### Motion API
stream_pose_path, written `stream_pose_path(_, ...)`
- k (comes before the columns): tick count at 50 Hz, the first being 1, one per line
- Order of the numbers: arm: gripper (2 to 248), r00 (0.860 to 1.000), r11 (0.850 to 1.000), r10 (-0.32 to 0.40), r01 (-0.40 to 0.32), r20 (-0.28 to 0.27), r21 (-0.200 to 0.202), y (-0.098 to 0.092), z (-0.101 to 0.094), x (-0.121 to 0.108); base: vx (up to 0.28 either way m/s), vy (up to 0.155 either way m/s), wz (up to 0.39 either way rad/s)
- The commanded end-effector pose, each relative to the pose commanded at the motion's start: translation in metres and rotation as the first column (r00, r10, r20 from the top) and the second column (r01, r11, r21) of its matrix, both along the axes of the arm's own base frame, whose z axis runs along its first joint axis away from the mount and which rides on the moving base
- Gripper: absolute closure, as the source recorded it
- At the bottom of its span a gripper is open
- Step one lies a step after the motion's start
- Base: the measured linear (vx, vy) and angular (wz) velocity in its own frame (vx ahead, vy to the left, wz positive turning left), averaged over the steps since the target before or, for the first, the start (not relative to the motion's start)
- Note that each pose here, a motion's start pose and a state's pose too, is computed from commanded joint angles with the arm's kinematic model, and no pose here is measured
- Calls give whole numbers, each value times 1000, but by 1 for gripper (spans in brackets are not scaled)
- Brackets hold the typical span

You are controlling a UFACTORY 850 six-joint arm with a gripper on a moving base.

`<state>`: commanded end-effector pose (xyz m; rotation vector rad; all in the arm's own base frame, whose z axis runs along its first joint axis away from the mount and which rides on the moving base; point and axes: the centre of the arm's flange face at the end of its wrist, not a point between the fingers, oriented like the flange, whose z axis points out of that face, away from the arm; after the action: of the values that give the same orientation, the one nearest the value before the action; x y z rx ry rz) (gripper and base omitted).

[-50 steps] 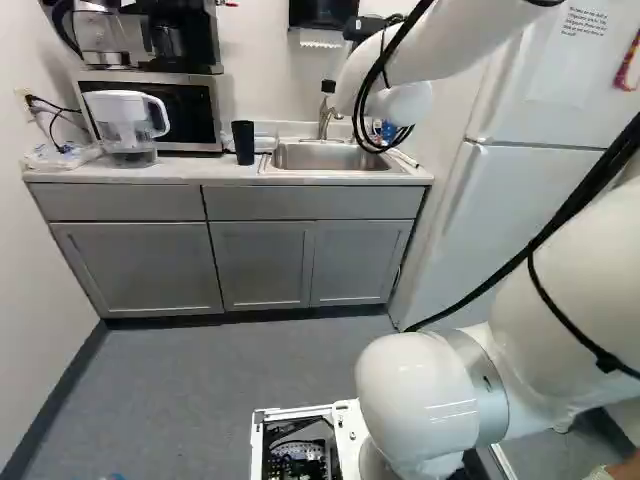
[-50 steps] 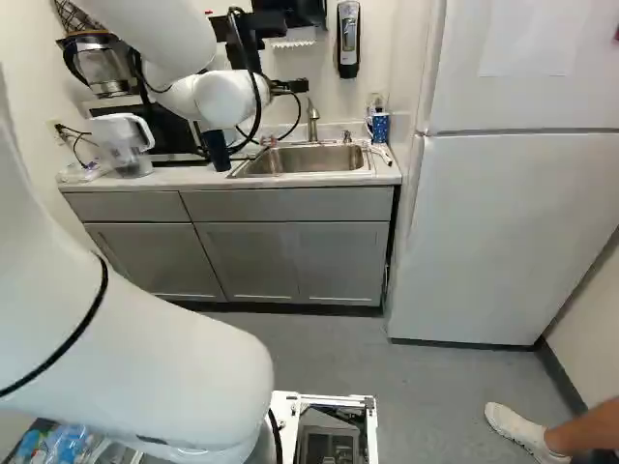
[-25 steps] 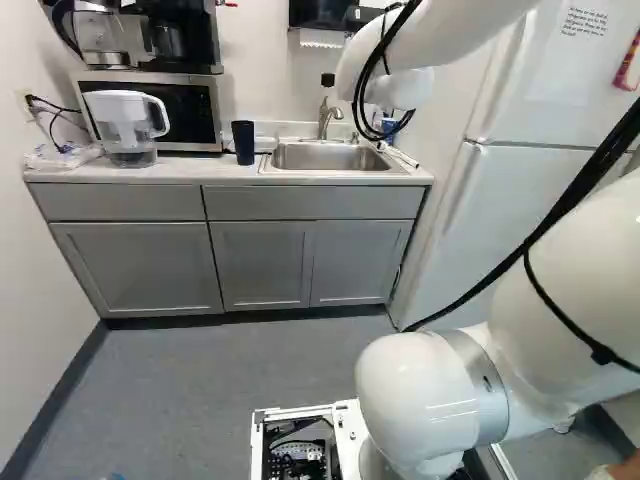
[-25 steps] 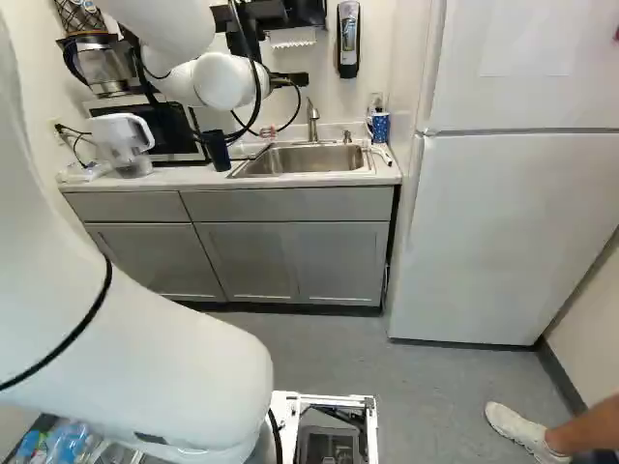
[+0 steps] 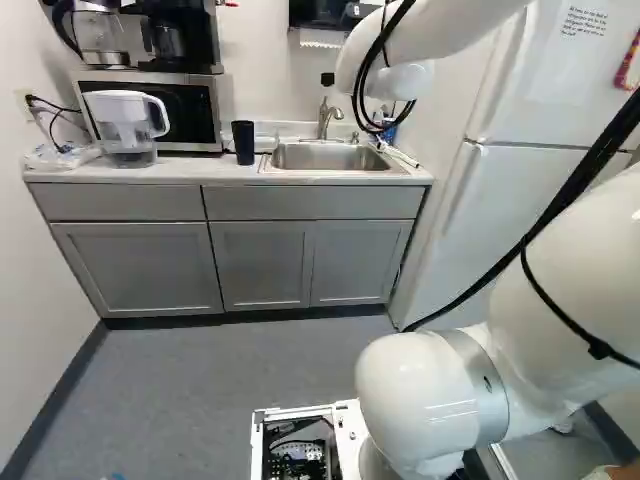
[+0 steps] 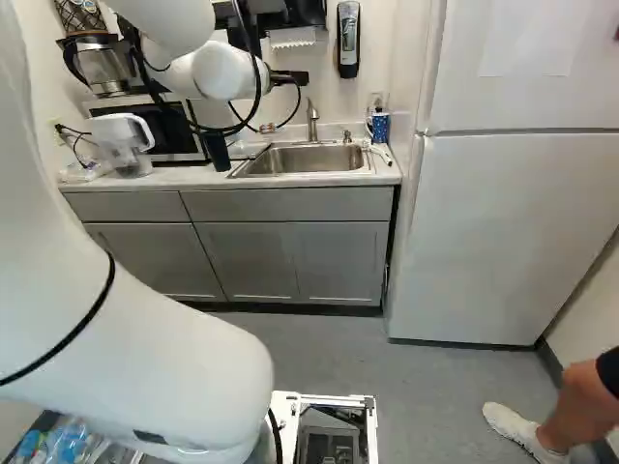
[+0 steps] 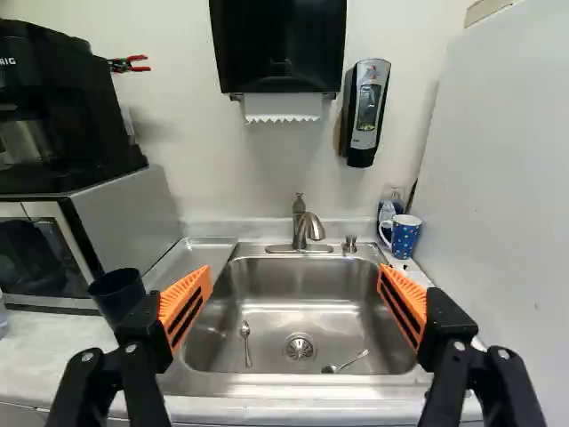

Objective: Rinse the cup and place it in the tray

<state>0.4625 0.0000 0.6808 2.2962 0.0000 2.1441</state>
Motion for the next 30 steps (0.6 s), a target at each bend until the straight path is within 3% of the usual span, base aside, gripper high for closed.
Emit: stream_pose_path(30, 3, 1000, 1000, 0, 0, 0, 0, 0, 0, 0, 0, 0, 0)
